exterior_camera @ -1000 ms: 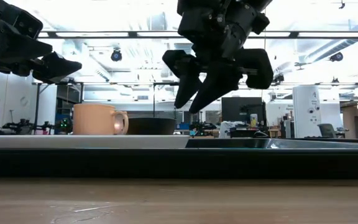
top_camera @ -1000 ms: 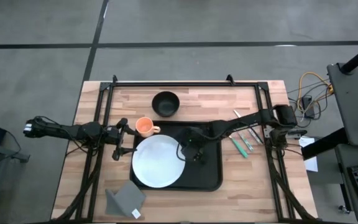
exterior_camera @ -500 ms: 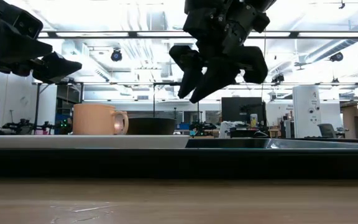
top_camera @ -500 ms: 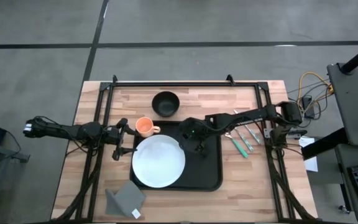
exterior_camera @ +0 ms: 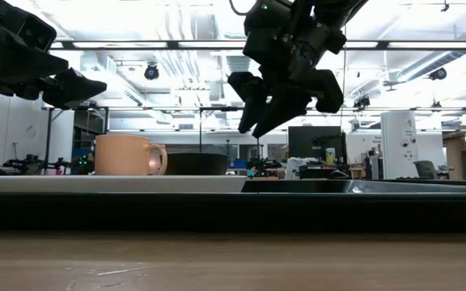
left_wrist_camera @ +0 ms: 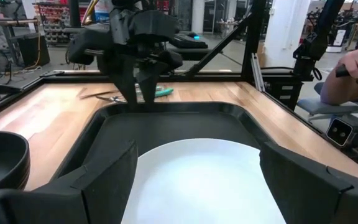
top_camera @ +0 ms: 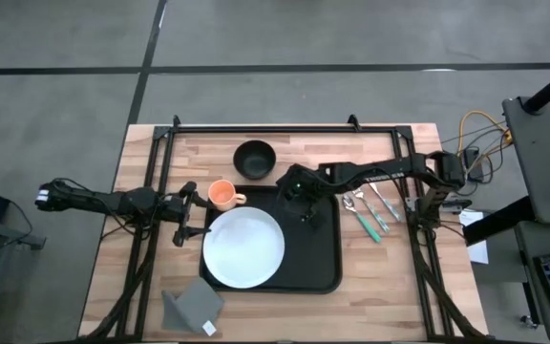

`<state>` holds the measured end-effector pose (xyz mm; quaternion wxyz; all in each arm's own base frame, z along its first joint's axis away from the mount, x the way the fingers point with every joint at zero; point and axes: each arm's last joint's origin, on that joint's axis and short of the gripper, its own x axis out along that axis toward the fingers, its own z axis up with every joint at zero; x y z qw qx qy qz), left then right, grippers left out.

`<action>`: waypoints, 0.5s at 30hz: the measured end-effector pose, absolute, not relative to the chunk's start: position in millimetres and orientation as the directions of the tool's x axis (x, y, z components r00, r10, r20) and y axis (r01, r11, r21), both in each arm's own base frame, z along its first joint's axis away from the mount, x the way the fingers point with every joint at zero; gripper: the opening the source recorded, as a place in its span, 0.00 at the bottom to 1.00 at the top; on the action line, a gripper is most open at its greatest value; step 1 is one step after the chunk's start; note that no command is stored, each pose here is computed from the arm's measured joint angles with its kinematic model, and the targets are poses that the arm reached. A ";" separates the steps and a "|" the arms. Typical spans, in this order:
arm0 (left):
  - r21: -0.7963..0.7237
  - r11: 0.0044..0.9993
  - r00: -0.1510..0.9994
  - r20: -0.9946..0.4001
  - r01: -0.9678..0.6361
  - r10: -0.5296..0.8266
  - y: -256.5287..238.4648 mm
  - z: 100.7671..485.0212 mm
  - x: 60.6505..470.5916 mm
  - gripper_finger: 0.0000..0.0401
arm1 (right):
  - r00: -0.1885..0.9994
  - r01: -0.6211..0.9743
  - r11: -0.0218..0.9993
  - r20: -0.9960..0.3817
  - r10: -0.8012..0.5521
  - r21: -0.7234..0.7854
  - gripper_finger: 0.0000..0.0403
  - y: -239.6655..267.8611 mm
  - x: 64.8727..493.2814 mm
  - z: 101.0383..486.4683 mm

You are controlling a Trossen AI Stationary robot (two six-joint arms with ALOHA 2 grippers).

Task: Set up tray
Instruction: Put the black bowl on top of the white plate

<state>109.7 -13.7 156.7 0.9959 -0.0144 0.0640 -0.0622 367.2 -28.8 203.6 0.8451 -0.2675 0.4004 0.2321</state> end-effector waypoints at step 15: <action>-0.037 0.992 0.984 -0.125 0.122 -0.126 -13.7 156.7 109.7 0.79 | 0.638 -0.548 0.768 -0.759 0.127 -0.332 0.33 -56.9 367.5 205.4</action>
